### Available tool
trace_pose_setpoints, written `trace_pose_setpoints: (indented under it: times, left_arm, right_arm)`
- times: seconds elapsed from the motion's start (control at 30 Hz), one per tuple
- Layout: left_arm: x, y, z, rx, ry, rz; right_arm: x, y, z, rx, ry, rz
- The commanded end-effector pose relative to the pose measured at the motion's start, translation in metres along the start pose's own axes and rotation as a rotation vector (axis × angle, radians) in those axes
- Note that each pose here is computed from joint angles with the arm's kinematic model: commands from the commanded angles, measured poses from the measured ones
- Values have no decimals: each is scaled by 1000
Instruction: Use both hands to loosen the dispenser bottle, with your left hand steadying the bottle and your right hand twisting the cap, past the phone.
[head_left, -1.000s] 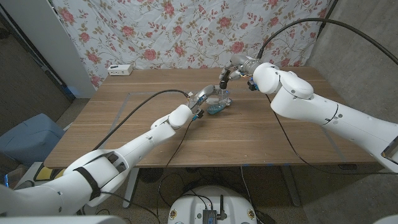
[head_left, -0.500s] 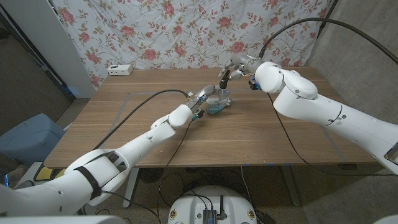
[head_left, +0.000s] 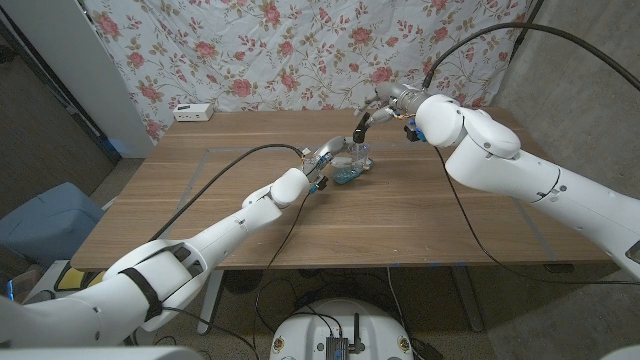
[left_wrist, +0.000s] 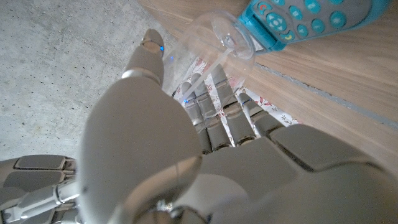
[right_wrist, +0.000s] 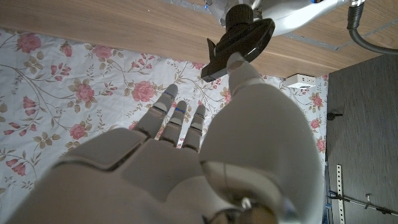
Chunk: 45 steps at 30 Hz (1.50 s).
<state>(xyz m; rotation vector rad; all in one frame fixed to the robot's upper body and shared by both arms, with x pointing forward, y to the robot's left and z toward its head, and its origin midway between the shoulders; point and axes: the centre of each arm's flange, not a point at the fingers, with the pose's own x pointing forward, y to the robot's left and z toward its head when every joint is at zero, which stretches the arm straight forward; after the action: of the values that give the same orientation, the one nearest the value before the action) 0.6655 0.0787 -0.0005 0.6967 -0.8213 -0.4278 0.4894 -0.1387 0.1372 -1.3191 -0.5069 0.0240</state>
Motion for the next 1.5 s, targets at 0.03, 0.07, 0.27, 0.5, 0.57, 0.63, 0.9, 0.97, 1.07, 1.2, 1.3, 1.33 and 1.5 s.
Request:
trace_pose_setpoints:
  times: [0.03,0.07,0.27,0.5,0.57,0.63,0.9,0.97,1.07,1.2,1.3,1.33,1.5]
  left_arm:
    - [0,2,-1,6,1,11]
    - [0,2,-1,7,2,11]
    - [0,3,0,14,4,20]
    - [0,2,1,19,6,25]
    - [-1,2,2,20,6,26]
    - [-1,1,2,21,7,26]
    - [-2,0,3,23,8,26]
    - [-2,0,4,25,9,27]
    - [-3,0,4,33,9,26]
    - [-3,0,5,35,9,30]
    - [-4,1,4,38,9,34]
    - [-4,1,4,39,9,35]
    - [-4,1,4,46,8,41]
  right_arm:
    - [-7,-6,-2,21,-1,-23]
    - [-7,-6,-2,22,-1,-26]
    - [-11,-7,-1,31,0,-54]
    - [-15,-3,-1,50,20,-76]
    - [-16,-2,-2,56,25,-77]
    - [-16,-2,-2,59,27,-77]
    - [-17,1,-2,56,48,-52]
    - [-17,1,-1,58,61,-49]
    - [-17,2,1,56,81,-44]
    - [-17,2,6,40,111,-36]
    - [-16,3,8,36,128,-31]
    - [-16,3,8,34,134,-28]
    - [-17,4,12,23,175,-37]
